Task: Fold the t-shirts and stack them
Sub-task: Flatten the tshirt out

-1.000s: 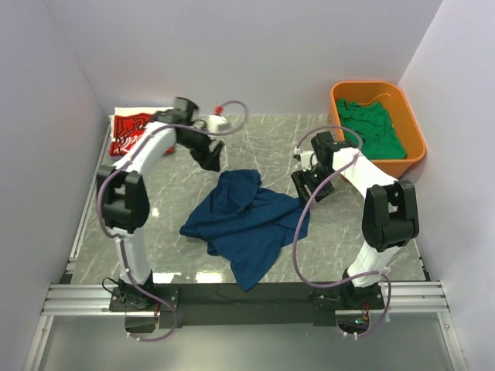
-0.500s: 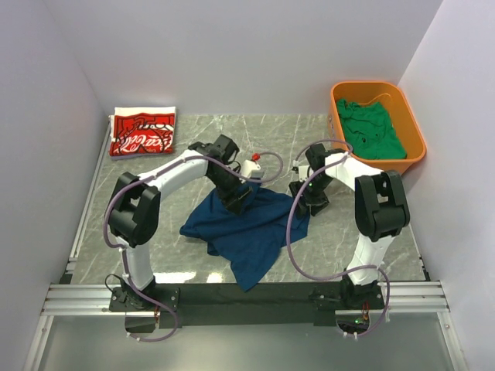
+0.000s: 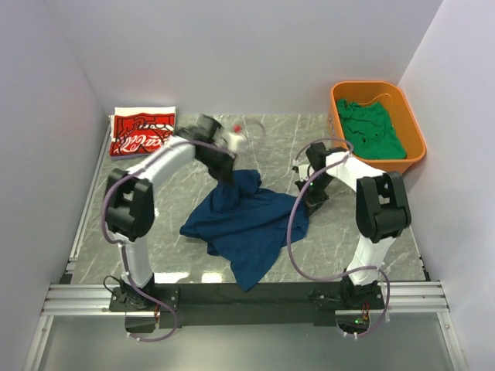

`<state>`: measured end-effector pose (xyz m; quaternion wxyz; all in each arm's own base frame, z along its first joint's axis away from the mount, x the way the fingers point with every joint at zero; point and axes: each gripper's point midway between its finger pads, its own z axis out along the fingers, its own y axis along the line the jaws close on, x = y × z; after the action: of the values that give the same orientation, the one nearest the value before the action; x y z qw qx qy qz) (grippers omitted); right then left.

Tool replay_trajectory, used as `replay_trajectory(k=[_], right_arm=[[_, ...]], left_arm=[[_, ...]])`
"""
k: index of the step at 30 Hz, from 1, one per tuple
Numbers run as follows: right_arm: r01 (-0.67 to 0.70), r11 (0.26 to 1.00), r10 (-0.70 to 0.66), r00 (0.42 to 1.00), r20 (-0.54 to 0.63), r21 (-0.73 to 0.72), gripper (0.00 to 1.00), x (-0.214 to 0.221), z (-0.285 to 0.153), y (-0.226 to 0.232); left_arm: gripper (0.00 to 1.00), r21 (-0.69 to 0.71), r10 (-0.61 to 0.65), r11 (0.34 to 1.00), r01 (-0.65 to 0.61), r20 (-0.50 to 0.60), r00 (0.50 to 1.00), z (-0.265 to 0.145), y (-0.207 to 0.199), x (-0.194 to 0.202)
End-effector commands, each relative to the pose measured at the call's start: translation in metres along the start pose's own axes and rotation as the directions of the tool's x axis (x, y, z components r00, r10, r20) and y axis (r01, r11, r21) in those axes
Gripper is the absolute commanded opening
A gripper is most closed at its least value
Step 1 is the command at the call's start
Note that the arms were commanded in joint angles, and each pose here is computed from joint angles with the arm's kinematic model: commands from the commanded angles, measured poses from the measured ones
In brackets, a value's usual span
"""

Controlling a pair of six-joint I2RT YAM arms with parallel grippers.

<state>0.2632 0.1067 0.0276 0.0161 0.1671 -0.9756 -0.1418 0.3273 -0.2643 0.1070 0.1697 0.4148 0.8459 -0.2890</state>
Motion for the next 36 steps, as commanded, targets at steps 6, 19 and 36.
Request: replay_trajectory(k=[6, 19, 36], right_arm=[[0.246, 0.933, -0.322, 0.895, 0.307, 0.262, 0.0, -0.06, -0.12, -0.011], [0.113, 0.731, -0.525, 0.723, 0.449, 0.673, 0.0, -0.12, -0.27, -0.041], [0.253, 0.741, -0.609, 0.644, 0.463, 0.622, 0.0, -0.098, -0.279, 0.006]], left_arm=[[0.01, -0.117, -0.161, 0.963, 0.242, 0.468, 0.869, -0.193, 0.098, -0.086], [0.0, -0.256, -0.033, 0.878, 0.405, 0.811, 0.584, -0.382, 0.142, -0.098], [0.0, -0.334, 0.105, 0.898, 0.285, 0.794, 0.599, -0.384, 0.092, -0.065]])
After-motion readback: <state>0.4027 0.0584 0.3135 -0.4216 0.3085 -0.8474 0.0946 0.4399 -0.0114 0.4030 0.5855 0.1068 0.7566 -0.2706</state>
